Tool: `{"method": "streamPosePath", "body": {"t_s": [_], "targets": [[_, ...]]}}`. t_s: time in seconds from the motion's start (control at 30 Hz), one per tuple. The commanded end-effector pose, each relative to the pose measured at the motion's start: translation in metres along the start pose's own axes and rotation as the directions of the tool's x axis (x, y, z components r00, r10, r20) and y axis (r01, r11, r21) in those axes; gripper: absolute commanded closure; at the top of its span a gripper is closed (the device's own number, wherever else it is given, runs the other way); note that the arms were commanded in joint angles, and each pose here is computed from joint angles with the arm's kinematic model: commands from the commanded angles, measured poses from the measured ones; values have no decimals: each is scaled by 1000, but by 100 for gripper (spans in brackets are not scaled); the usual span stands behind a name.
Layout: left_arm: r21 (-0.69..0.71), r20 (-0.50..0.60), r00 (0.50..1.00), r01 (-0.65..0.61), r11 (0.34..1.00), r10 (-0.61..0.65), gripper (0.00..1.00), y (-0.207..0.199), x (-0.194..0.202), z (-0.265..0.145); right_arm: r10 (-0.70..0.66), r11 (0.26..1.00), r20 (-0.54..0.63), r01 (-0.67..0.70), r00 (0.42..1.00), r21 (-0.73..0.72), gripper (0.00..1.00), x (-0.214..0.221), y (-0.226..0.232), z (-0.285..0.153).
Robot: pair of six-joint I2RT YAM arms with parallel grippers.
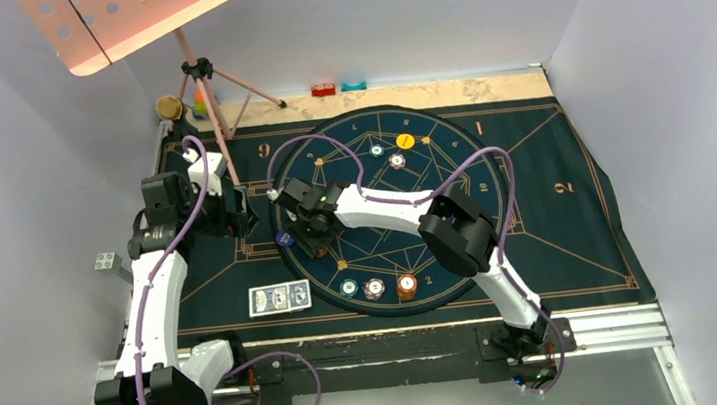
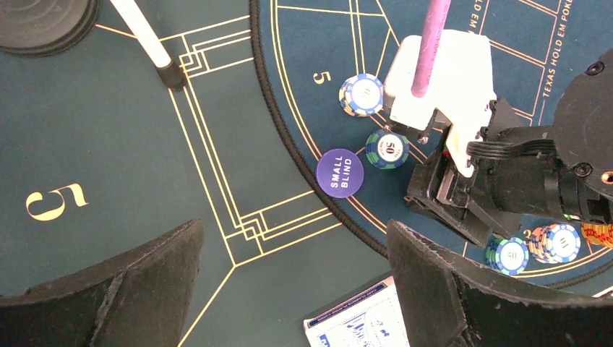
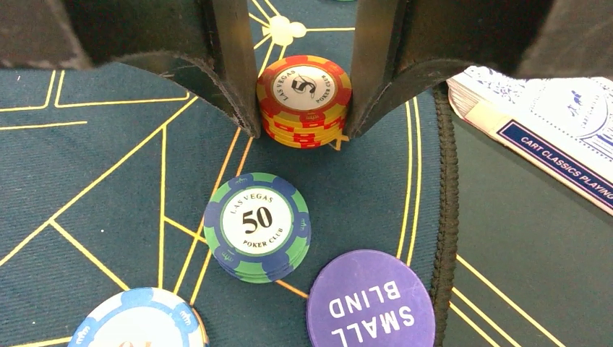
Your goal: Distribute texas hold em gaming equipment
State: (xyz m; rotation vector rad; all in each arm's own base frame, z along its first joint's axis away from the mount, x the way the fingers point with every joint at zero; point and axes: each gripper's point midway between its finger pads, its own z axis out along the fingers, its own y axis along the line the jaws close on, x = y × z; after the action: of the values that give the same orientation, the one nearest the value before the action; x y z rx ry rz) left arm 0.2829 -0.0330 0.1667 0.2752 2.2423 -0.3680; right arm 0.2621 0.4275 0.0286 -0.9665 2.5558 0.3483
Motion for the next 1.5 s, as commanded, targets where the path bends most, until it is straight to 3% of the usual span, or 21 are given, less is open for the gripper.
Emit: {"method": "streamPosePath", "body": {"t_s": [0.0,0.2,0.6,1.1,1.47], "targets": [[0,42,999,-28,1000,28,0,1,-9,-4,-9,1000,12,9,1000,-9,51,-8,2,1],[-1,42,999,-27,1000,27,0,1,-9,-4,-19,1000,67,19,998,-4,37,-27,3,-24],[-4,40,999,-25,1000,26,0,2,-9,-3,-20,998,210,6,977,67,35,-53,-14,-127],[8,35,999,-25,1000,25,0,0,-8,-2,191,959,109,-209,976,193,24,98,-72,-176],[17,36,999,-29,999,28,0,-1,-8,-2,309,935,60,-314,949,162,18,147,-73,-174]]}}
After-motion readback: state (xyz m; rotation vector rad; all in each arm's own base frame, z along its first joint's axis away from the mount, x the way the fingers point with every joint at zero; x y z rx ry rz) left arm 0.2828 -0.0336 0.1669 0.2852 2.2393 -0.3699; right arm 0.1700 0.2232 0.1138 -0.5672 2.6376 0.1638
